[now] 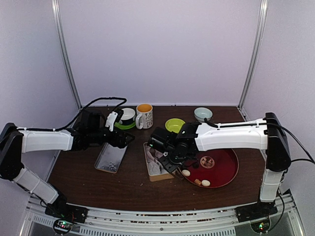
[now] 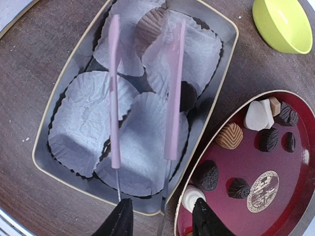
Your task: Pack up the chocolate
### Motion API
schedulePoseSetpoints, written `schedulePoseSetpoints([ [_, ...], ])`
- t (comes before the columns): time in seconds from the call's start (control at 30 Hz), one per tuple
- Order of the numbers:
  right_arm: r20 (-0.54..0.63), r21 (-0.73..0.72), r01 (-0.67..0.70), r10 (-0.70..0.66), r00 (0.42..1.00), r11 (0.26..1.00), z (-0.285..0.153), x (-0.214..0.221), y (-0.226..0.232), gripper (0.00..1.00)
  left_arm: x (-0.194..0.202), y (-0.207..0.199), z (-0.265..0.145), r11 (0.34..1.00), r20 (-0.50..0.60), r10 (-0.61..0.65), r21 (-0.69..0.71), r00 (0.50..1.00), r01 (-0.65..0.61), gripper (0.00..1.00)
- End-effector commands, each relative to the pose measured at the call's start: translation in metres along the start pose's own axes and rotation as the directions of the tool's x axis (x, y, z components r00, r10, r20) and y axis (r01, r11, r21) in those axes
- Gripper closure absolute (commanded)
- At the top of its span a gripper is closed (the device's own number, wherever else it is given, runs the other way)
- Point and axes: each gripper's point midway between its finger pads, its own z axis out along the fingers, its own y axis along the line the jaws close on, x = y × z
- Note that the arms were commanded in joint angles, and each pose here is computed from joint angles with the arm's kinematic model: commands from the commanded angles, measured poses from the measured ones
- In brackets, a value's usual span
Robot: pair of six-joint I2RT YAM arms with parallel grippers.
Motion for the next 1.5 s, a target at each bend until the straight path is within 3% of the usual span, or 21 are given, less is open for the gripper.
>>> schedulePoseSetpoints([
  [0.0,0.003,0.091,0.0,-0.001,1.0,0.996,0.003,-0.006,-0.009,0.59,-0.017,-0.002,0.001,1.0,0.039,0.011,0.012,0.999,-0.011,0.07],
  [0.2,-0.001,0.044,-0.019,0.019,1.0,0.999,0.001,0.0,-0.004,0.44,-0.018,-0.001,0.001,1.0,0.039,0.011,0.011,0.999,-0.012,0.07],
  [0.5,0.011,-0.118,-0.054,0.056,0.998,0.992,0.0,0.008,0.017,0.39,-0.018,-0.003,-0.001,1.0,0.043,0.013,0.015,0.999,-0.013,0.07],
  [0.67,-0.012,-0.129,-0.059,0.058,0.998,0.99,0.007,0.013,0.019,0.38,-0.018,-0.003,-0.001,1.0,0.043,0.013,0.014,0.999,-0.013,0.07],
  [1.23,-0.04,-0.201,-0.123,0.117,0.992,0.972,0.024,0.01,0.013,0.62,-0.018,-0.002,0.0,1.0,0.038,0.016,0.014,0.999,-0.016,0.08],
  [1.47,-0.042,-0.182,-0.119,0.113,0.993,0.976,0.029,0.008,0.012,0.62,-0.017,-0.002,0.001,1.0,0.032,0.011,0.016,0.999,-0.011,0.08],
])
